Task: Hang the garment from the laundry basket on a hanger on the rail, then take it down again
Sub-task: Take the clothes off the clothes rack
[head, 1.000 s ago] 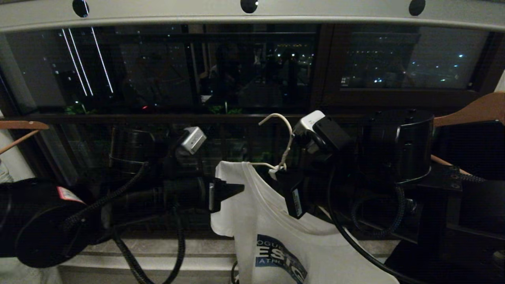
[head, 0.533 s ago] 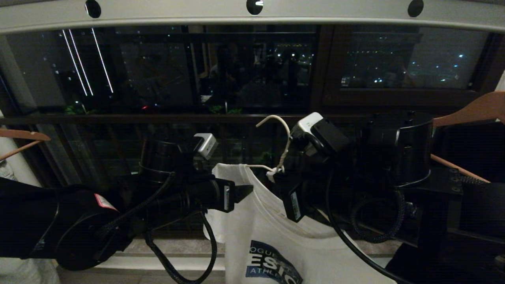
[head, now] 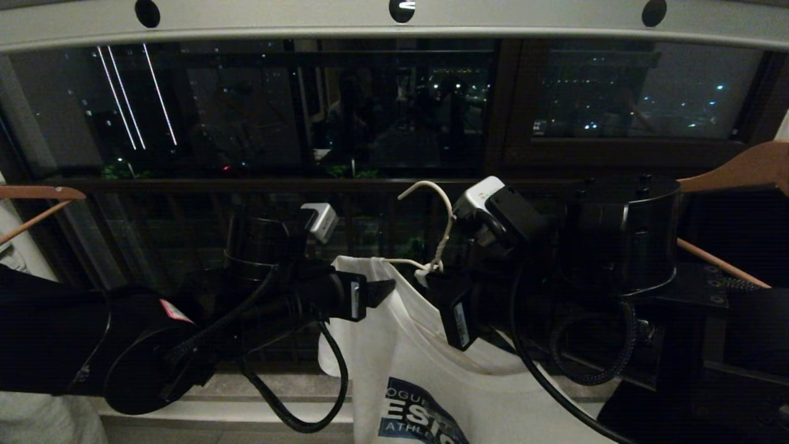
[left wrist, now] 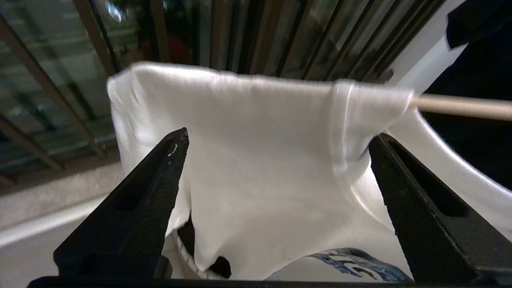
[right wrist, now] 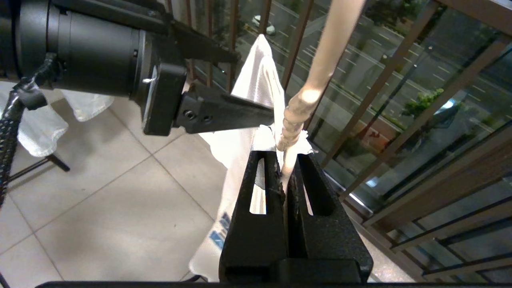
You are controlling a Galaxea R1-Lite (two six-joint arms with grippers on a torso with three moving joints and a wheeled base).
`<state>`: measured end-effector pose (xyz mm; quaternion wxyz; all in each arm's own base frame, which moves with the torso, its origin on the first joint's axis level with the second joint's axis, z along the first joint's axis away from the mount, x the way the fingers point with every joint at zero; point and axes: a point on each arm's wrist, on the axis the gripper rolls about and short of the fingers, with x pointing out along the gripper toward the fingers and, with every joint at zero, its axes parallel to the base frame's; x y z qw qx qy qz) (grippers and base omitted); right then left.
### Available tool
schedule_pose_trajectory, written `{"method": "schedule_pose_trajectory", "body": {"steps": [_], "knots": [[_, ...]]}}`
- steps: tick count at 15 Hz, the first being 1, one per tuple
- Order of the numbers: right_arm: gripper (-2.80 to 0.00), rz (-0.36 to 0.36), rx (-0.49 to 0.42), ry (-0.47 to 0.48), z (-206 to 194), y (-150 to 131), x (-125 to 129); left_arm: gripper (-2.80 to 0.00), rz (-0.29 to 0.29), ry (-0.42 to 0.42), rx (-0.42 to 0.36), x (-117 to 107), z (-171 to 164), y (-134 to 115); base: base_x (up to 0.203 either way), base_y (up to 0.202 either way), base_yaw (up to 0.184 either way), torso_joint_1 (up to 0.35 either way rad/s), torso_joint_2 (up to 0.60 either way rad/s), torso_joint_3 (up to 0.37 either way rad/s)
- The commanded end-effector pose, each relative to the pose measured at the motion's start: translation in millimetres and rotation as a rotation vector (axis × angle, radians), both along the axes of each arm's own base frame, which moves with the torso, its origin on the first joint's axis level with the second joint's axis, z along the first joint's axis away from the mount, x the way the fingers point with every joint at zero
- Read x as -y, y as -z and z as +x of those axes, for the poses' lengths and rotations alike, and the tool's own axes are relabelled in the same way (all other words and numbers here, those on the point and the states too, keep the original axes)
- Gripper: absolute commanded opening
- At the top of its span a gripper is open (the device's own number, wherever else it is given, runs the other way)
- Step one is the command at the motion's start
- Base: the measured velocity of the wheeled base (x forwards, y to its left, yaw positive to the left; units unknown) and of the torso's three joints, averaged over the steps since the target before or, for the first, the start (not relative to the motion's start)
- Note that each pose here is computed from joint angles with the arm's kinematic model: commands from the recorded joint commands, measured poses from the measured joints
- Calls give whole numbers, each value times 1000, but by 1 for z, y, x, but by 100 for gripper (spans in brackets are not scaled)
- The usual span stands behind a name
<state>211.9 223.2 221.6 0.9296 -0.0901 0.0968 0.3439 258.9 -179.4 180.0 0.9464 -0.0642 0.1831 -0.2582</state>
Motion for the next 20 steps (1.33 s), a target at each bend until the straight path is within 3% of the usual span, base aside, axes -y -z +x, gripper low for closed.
{"method": "schedule_pose_trajectory", "body": {"steps": [1,2,3,13,17,20], "knots": [[-280,2,3,0,0,-1,0,0,2,-1,4,0,1,2,0,0,0,0,0,0],[-280,2,3,0,0,-1,0,0,5,-6,3,1,2,3,0,0,0,0,0,0],[-280,2,3,0,0,-1,0,-280,9,-20,6,1,2,3,0,0,0,0,0,0],[-280,7,9,23,5,-3,5,-280,27,-41,63,-13,-2,-10,0,0,0,0,0,0],[-280,3,6,24,5,-2,5,-280,41,-159,68,-45,23,-9,0,0,0,0,0,0],[-280,-3,3,22,5,0,5,-280,44,-201,59,-54,48,7,0,0,0,0,0,0]]}}
